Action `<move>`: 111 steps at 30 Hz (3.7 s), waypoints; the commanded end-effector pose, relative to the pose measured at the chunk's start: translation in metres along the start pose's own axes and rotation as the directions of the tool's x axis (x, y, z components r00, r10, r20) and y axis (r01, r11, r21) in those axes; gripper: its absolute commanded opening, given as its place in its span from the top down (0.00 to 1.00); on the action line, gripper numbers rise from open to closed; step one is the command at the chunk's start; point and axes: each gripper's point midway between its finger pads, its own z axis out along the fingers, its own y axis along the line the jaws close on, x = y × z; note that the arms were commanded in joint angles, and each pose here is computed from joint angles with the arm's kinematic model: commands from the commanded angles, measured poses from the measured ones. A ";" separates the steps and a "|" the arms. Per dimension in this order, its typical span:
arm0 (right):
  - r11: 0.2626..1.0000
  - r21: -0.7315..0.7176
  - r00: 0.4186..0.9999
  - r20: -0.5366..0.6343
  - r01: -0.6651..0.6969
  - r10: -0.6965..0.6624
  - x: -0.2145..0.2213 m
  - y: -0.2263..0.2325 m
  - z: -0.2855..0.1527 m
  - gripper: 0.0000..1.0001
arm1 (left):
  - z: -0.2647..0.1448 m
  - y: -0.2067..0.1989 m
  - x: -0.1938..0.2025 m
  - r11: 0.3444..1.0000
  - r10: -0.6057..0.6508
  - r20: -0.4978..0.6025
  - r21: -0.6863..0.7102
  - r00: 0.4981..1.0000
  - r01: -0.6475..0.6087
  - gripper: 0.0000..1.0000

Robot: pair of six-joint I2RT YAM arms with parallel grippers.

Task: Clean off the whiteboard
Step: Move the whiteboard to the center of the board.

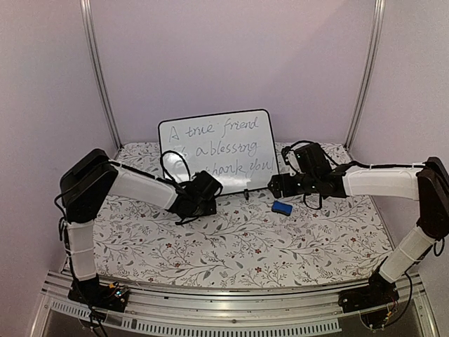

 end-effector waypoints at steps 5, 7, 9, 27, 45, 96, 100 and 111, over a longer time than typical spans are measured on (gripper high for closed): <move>1.000 0.016 0.999 0.025 0.019 -0.019 0.000 -0.003 -0.014 0.10 | -0.037 -0.003 0.027 1.000 -0.014 -0.037 -0.006 0.999 0.013 1.00; 1.000 0.020 0.999 0.029 0.019 -0.020 0.000 -0.004 -0.016 0.10 | -0.042 -0.004 0.034 1.000 -0.017 -0.041 -0.008 0.999 0.017 1.00; 0.999 0.029 0.999 0.030 0.026 -0.027 -0.001 -0.006 -0.019 0.09 | -0.045 -0.004 0.045 1.000 -0.022 -0.062 -0.007 0.998 0.022 1.00; 0.997 0.073 0.997 0.059 0.041 -0.045 -0.004 -0.016 -0.040 0.04 | -0.052 -0.015 0.076 0.999 0.012 -0.121 0.037 0.993 -0.007 0.65; 0.981 -0.104 0.985 0.074 0.161 -0.154 -0.024 0.023 -0.049 0.03 | -0.167 0.001 0.002 0.994 0.092 0.124 0.051 0.988 -0.099 0.00; 0.970 -0.058 0.967 -0.087 0.235 -0.240 0.063 0.079 0.103 0.81 | -0.248 0.139 -0.201 0.973 0.068 0.394 0.175 0.917 -0.147 0.00; 0.967 -0.070 0.964 -0.086 0.244 -0.250 0.064 0.080 0.101 0.95 | -0.248 0.144 -0.203 0.978 0.052 0.390 0.166 0.919 -0.126 0.00; 0.956 -0.121 0.956 -0.091 0.267 -0.279 0.075 0.078 0.078 1.00 | -0.258 0.154 -0.207 0.982 0.027 0.417 0.157 0.908 -0.101 0.00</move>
